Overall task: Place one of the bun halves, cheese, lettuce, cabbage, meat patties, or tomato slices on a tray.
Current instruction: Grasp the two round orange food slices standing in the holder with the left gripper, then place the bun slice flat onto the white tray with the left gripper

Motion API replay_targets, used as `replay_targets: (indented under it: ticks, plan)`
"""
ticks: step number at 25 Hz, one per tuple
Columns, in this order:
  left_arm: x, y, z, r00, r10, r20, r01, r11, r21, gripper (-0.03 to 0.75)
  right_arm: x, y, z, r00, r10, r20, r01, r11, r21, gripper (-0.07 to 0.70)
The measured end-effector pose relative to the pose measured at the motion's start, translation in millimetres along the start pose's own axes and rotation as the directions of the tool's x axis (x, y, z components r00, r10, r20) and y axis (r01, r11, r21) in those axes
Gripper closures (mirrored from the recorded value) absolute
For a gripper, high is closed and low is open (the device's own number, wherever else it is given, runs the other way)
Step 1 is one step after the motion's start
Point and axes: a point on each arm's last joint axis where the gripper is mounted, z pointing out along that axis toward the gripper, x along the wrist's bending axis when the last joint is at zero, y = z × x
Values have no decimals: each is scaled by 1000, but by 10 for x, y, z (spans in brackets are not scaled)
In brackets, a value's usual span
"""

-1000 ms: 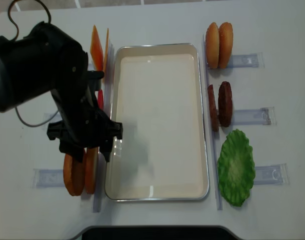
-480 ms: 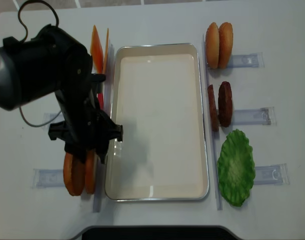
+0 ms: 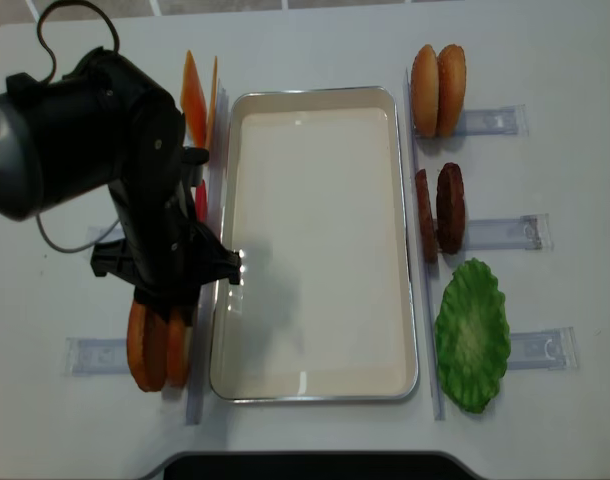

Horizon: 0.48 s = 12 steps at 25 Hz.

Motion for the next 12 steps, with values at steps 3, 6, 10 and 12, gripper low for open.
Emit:
replay_targets:
  ticks: [3,6,10,12]
  plan:
    - [7,-11,-2,1000,5,-7,-5,1000,11,569,0,0,0,1000,0,0,0,1000,0,219]
    - [24,-41,-101,1000,1,18,-1,1000,-4,571,0,0,0,1000,0,0,0,1000,0,219]
    - [79,-118,-431,992,-7,123,20,994,-108,571,0,0,0,1000,0,0,0,1000,0,219]
    - [109,-178,-601,980,-7,200,42,984,-172,571,0,0,0,1000,0,0,0,1000,0,219]
